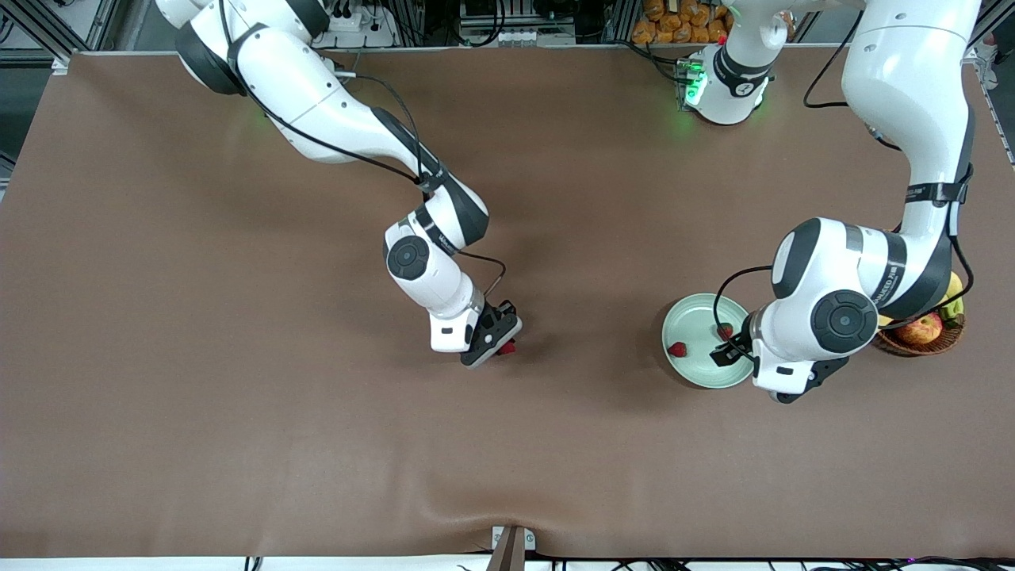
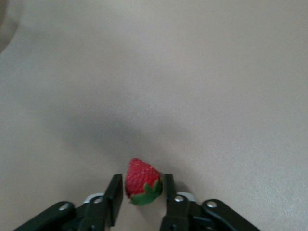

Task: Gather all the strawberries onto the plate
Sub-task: 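Set the third strawberry down with the right gripper while the left returns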

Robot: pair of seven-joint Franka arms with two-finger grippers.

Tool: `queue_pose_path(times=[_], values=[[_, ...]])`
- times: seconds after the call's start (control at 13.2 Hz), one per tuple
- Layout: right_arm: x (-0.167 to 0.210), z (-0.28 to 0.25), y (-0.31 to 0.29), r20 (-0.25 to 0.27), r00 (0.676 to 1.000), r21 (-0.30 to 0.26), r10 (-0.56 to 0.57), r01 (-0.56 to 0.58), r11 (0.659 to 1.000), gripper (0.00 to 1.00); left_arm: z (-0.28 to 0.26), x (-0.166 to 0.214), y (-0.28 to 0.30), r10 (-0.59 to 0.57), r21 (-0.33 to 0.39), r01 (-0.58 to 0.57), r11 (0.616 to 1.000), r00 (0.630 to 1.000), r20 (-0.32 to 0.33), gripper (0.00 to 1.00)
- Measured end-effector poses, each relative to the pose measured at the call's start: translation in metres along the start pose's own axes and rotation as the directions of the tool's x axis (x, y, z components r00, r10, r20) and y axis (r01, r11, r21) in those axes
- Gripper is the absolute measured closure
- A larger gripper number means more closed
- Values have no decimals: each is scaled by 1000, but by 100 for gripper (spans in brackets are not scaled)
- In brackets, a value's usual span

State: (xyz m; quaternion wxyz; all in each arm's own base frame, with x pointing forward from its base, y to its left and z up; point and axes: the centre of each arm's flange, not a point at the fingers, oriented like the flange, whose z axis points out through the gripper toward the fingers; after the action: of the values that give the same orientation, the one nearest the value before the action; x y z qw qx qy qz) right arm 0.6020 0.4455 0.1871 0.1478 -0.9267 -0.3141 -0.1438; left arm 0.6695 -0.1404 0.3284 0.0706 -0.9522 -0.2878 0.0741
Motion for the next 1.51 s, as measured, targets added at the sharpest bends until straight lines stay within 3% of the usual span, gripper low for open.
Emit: queue_pose_path(times=[0.38,0.45,0.76,1.13,1.51], values=[[21,-32,27,-48,998,-33,26,-27,999,4,-18,-4,-1,3,-7,-3,1000,1000,-10,0],[25,-45,40,-47,998,-40,39,-41,998,0,-19,-6,0,7,-8,-7,1000,1000,-10,0],[29,-111,84,24,995,-56,92,-91,994,0,-26,-35,25,7,-41,-6,999,1000,19,0],[8,-198,131,120,983,-146,139,-121,982,0,-13,-113,91,-45,-46,47,998,997,56,0],[-25,-315,175,195,948,-210,251,-210,955,0,15,-171,170,-180,-198,186,962,983,47,0]])
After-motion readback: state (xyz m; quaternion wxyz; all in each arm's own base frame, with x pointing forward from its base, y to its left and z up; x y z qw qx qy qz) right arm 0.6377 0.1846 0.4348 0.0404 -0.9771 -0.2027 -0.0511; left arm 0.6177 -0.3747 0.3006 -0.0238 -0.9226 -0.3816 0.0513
